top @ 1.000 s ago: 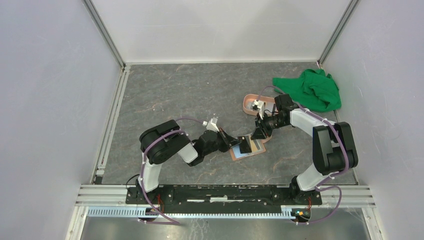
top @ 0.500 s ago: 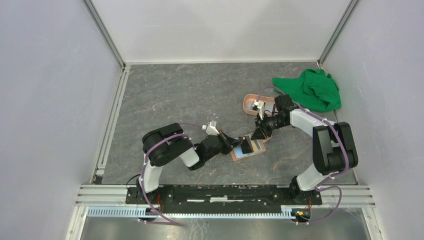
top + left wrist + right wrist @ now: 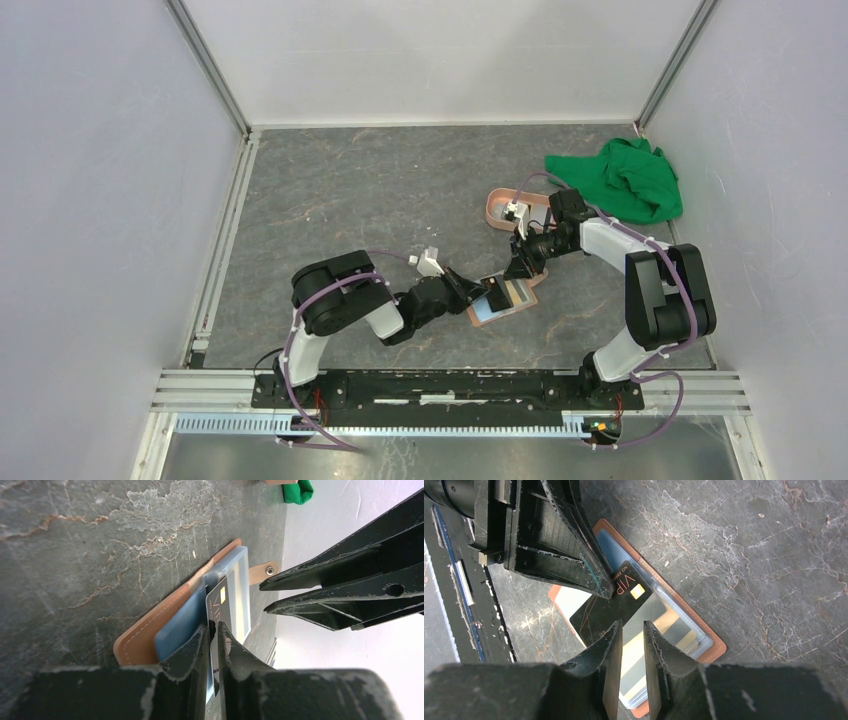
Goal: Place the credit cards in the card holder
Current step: Insert the credit card into the card holder.
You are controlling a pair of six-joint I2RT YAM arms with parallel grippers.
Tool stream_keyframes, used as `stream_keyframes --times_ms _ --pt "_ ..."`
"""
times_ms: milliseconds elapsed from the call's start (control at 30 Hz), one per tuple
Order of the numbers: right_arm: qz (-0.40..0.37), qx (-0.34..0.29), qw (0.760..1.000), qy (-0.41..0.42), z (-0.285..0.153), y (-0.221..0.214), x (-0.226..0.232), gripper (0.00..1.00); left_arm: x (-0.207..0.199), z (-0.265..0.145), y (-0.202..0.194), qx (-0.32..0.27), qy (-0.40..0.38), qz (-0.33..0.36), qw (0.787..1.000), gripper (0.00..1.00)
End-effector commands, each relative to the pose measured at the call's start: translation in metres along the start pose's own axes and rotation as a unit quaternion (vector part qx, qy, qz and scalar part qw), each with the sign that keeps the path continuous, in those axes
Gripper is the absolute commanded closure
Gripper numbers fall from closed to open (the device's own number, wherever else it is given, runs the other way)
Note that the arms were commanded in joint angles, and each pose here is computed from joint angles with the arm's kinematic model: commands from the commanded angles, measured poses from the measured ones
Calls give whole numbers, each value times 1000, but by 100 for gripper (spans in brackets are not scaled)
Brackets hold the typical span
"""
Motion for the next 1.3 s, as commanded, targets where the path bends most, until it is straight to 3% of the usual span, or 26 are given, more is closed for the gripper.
stream_keyframes --times_ms 0,133,233,567,1267 --pt "-5 11 1000 -17 -1 0 -4 73 -6 3 -3 8 7 7 1000 77" --pt "-8 24 999 -22 0 -2 -5 74 -8 3 -4 20 11 19 1000 65" --pt "-10 27 999 -22 0 -2 -5 74 -10 3 -4 28 17 29 999 63" --pt "-15 24 999 -20 -1 0 -3 74 -11 -4 -1 43 72 92 992 63" --pt "-20 22 999 -25 -3 2 -2 74 -25 -2 -9 97 54 88 990 71"
Point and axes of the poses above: each gripper's point midway between its finger pads, its own z axis out along the fingers, its own x axis along the line the jaws close on, y = z × x, the point moved 10 cm from there along -z, back along the fingers, and after that the axes turned 1 degree about z, right-handed, at the moved point
